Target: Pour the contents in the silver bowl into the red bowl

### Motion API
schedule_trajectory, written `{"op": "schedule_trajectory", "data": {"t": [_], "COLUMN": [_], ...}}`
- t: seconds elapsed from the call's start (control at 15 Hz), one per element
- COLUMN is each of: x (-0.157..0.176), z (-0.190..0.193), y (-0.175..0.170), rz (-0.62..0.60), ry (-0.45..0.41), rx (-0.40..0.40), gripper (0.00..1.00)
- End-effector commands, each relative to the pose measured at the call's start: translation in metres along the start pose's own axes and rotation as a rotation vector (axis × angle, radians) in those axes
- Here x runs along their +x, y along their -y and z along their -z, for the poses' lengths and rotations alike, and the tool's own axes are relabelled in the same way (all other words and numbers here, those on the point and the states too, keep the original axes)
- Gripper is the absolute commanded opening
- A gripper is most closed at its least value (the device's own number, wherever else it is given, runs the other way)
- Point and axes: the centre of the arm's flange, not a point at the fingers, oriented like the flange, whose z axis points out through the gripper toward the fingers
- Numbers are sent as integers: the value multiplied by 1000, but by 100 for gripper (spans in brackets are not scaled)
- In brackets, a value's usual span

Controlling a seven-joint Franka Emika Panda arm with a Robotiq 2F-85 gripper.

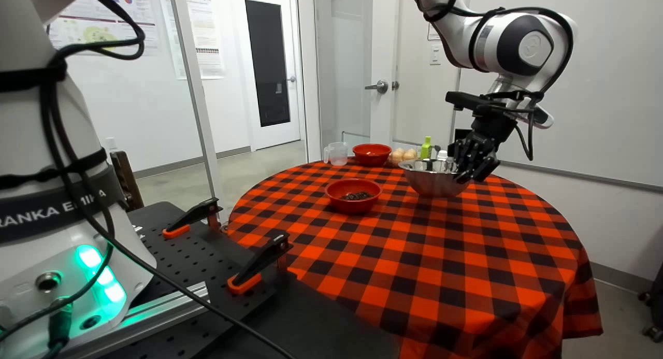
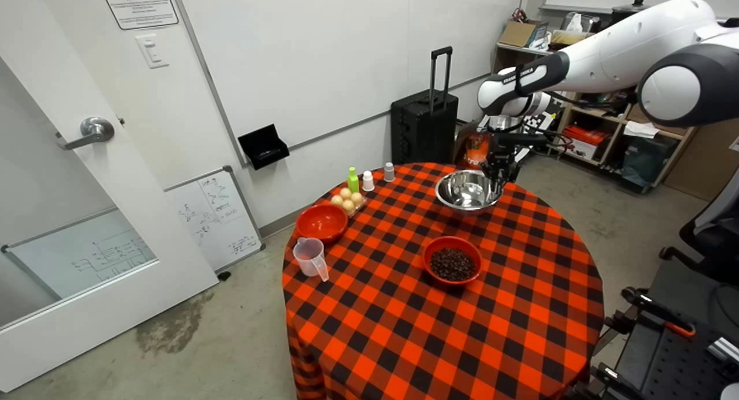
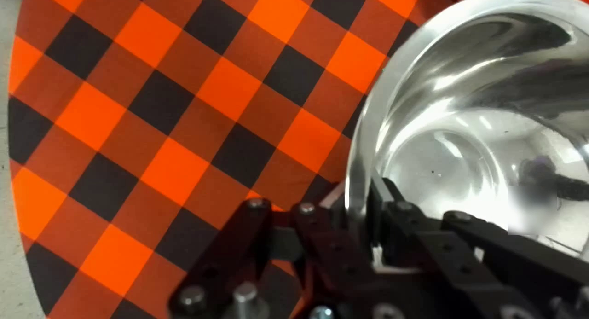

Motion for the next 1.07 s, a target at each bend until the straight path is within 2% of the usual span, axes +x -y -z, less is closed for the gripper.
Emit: {"op": "schedule_trajectory", "data": {"t": [0.0,0.47,0.67,0.73,0.8,1.0], "x": [34,65,68,69,70,71], "z": [-9,-44,-44,-42,-41,-37], "y": [6,-13,-19,-20,-21,-23], "rz": [-60,-189,-200,-201,-203,-205], "ry": [0,-7,-6,-9,-11,-9], "rx": [58,81,102,104,104,106], "gripper": [2,2,2,31,32,55]}}
